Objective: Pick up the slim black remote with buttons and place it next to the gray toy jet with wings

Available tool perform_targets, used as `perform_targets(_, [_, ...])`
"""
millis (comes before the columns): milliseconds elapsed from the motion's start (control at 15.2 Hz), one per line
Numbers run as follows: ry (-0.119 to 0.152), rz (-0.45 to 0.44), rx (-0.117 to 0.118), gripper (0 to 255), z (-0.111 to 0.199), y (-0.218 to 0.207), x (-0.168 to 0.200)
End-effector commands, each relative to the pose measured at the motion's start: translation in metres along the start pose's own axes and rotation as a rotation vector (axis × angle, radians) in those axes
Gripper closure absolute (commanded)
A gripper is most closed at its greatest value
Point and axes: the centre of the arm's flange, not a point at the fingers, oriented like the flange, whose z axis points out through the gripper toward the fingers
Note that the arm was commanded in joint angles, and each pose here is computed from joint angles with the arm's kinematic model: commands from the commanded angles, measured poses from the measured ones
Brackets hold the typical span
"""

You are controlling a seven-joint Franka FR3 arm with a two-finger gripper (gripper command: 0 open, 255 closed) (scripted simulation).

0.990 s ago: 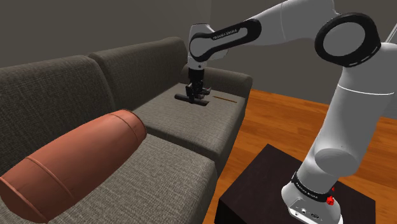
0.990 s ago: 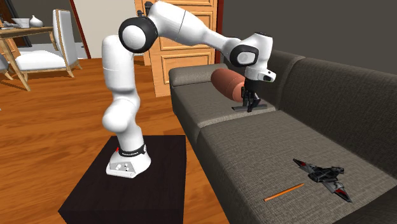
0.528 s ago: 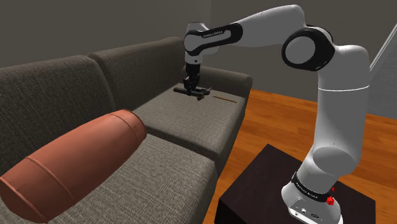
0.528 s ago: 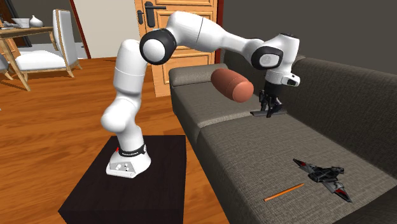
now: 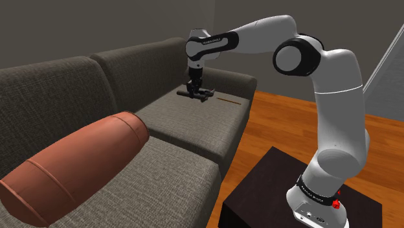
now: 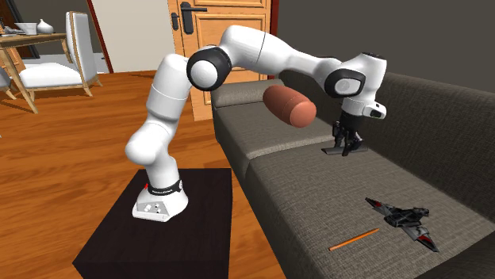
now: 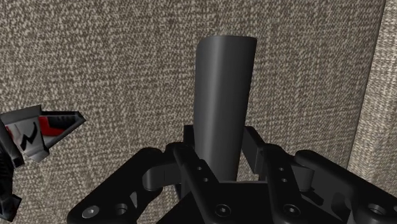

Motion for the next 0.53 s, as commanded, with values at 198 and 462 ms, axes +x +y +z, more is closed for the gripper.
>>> perform_targets(198, [0.001,0.000,0.000,255,0.026,0.002,0.001])
perform_targets(462, [0.001,0.000,0.000,255,0.047,0.003,0.001])
